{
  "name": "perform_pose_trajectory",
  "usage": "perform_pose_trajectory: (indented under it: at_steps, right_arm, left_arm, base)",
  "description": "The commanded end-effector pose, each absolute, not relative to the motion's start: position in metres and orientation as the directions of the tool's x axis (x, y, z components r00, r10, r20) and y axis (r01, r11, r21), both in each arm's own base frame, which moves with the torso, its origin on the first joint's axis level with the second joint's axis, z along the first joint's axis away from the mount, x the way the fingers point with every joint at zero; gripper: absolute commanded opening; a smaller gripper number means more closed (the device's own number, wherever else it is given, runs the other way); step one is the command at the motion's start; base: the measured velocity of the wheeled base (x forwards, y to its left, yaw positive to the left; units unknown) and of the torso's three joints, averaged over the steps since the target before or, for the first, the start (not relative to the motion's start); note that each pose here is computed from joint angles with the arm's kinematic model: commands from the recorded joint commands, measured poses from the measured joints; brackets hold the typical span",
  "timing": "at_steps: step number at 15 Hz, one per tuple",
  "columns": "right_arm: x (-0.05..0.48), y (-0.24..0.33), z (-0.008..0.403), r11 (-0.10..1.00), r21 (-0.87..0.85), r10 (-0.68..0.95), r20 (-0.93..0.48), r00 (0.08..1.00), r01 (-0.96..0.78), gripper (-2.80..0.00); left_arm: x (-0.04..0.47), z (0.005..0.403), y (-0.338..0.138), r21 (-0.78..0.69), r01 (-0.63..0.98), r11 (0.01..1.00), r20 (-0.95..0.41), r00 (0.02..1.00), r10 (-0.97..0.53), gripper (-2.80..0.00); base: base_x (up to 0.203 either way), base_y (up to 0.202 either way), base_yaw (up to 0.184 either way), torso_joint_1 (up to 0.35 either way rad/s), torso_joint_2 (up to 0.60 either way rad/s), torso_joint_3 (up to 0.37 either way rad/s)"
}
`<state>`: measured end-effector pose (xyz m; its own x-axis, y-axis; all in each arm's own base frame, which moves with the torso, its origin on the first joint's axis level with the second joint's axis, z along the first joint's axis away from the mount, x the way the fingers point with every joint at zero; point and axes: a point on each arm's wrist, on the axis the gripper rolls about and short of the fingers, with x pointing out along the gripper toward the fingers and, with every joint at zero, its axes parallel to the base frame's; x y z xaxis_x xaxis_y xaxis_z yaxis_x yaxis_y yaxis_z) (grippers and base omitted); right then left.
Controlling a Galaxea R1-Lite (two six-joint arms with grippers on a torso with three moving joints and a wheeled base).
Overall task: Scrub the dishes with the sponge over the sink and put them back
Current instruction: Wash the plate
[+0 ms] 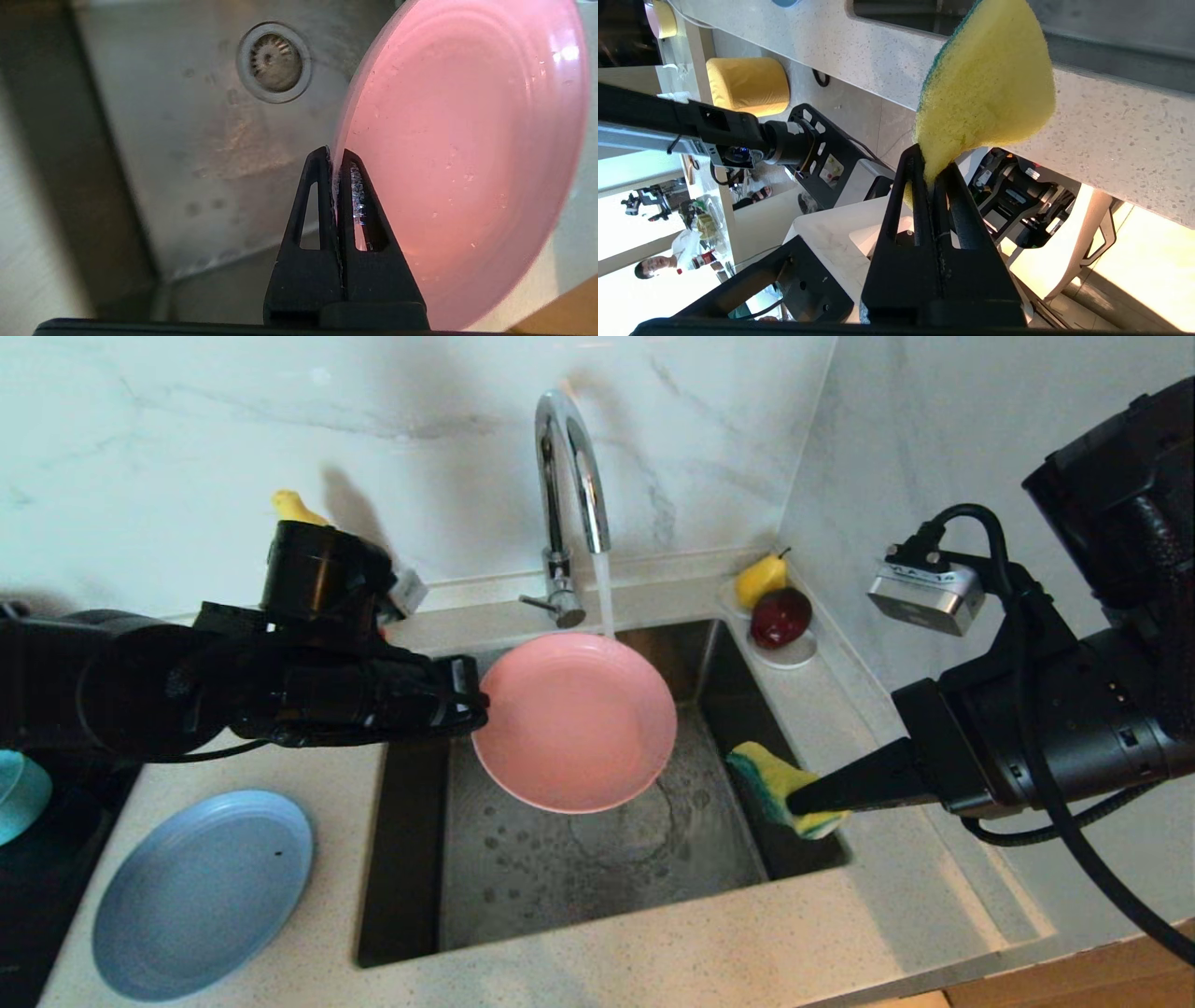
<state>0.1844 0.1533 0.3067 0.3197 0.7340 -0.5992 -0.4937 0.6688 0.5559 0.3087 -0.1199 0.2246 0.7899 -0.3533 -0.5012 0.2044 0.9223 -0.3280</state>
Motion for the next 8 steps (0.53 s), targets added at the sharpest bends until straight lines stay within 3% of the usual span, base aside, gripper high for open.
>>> perform_pose_trajectory:
  at_steps: [1, 8]
  right_arm:
    - [0.181, 0.151, 0.310, 0.662, 0.559, 0.741, -0.590, 0.321, -0.499, -2.80]
    - [0.176, 0.149, 0.313, 0.653, 0.559, 0.748, -0.580, 0.322, -0.512, -2.80]
  left_arm:
    - [0.324, 0.210, -0.129, -0.329, 0.199, 0.923, -0.527, 0.772, -0.354, -2.80]
    - [0.345, 0.195, -0.152, -0.360, 0.207, 0.910, -0.527, 0.760, -0.381, -2.80]
  base:
    - [0.000, 0.000, 0.000, 0.000, 0.00, 0.000]
    - [0.000, 0.000, 0.000, 0.000, 0.00, 0.000]
